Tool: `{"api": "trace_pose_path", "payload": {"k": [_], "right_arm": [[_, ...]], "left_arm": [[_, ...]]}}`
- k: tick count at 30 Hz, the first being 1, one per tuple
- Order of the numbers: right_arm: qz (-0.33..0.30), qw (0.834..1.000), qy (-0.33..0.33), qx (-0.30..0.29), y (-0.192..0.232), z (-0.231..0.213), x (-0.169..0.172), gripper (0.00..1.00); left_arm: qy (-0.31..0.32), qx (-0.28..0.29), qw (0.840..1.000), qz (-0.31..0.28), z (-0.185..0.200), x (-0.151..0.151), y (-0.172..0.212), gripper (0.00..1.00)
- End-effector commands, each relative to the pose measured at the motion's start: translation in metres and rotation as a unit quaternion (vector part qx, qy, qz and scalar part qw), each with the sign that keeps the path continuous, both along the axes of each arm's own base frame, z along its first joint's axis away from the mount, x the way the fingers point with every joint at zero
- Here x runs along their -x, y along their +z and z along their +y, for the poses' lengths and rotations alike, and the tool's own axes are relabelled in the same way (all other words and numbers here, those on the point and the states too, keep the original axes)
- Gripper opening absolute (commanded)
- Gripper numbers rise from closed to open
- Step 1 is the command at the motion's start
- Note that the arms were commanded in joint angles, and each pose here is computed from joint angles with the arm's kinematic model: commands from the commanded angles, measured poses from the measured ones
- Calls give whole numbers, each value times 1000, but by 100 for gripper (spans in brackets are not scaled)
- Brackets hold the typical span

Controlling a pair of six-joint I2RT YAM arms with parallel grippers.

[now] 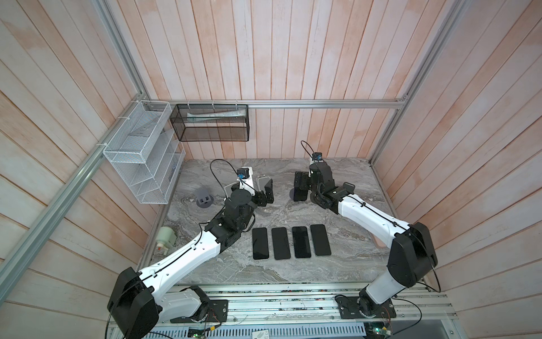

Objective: Remove the phone from the phone stand
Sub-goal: 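Move the left gripper toward the white stands while the right gripper approaches the blue-edged phone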

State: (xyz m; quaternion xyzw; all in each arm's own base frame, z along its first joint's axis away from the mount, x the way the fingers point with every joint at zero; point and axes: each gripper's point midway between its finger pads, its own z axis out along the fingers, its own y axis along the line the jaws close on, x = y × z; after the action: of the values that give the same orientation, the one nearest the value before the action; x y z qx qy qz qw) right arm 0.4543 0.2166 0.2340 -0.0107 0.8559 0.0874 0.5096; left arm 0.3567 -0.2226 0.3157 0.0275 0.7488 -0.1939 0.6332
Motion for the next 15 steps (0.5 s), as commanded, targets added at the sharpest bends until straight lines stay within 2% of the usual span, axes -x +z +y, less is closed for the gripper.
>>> {"api": "trace_pose_path", "payload": {"k": [1,6,15], "right_arm": [[56,998,-2,19,-22,-3,-5,98],[80,996,-12,24,-37,-3,-23,98],[96,995,5,11,-47,1,-42,98]], "left_arm": [[-28,27,999,-2,-6,6,18,100],[-45,57,997,15,-6,4,20,100],[-59,74,995,29,-1,-1,20,100]]}}
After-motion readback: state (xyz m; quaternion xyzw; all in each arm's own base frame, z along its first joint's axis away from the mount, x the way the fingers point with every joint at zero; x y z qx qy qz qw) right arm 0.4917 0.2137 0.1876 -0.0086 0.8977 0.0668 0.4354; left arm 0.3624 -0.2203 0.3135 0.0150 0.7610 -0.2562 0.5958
